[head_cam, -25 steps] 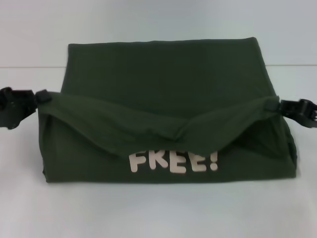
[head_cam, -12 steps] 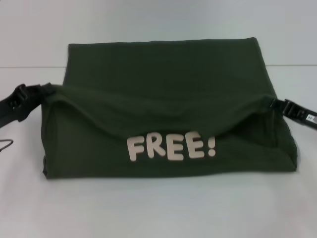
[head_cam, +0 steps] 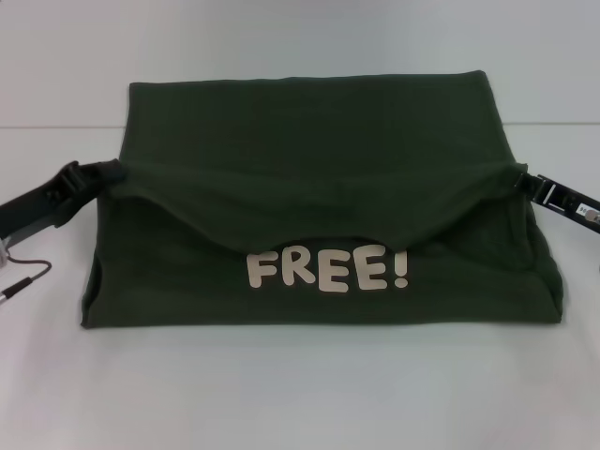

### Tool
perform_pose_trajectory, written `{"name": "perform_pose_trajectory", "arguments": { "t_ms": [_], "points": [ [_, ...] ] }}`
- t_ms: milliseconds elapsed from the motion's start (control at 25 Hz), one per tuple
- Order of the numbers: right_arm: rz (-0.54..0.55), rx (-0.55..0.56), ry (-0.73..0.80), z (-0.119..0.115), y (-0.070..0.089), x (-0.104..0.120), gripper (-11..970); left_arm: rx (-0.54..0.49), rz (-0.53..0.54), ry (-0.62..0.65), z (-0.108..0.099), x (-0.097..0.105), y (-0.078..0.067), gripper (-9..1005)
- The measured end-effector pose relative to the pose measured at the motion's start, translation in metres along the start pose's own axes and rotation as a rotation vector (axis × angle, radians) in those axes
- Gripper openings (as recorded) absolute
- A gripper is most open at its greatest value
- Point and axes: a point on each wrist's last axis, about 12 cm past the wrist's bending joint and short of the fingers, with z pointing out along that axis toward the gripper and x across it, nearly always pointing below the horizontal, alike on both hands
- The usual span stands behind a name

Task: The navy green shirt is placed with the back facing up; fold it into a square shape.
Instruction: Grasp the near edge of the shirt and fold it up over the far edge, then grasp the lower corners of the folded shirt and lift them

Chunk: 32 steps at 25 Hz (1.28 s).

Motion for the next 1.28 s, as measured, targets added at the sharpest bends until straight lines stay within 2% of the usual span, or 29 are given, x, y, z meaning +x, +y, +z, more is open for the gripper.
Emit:
{"name": "perform_pose_trajectory", "arguments": {
  "t_ms": [360,560,840,1000,1080,1280],
  "points": [
    [-0.031,0.043,0.045,0.008,-0.001,0.007,138,-0.054,-0.022,-0.006,0.008,0.011,0.005,31],
    [-0.027,0.051,0.042,0.002,-0.005,0.01,169,-0.072,-0.018,-0.013,0.01,0.017,0.008,31],
    [0.024,0.048,0.005,-0.02,-0.017,0.014,213,-0.079,-0.063,-0.019,-0.002,0.017,0.015,405],
    [0.003,-0.028,0.004,-0.04,-0.018,0.014,400,-0.027,-0.042,0.056,-0.015,0.012,0.012,584],
    [-0.035,-0.085,0.033,-0.051,-0.017,0.014,489,0.015,-0.016,0.165,-0.024,0.007,0.007,669],
    [-0.102,-0.219,0.13,-0.075,-0.012,0.016,701,-0.006,0.044,0.34,-0.043,-0.002,0.005,863]
  ]
}}
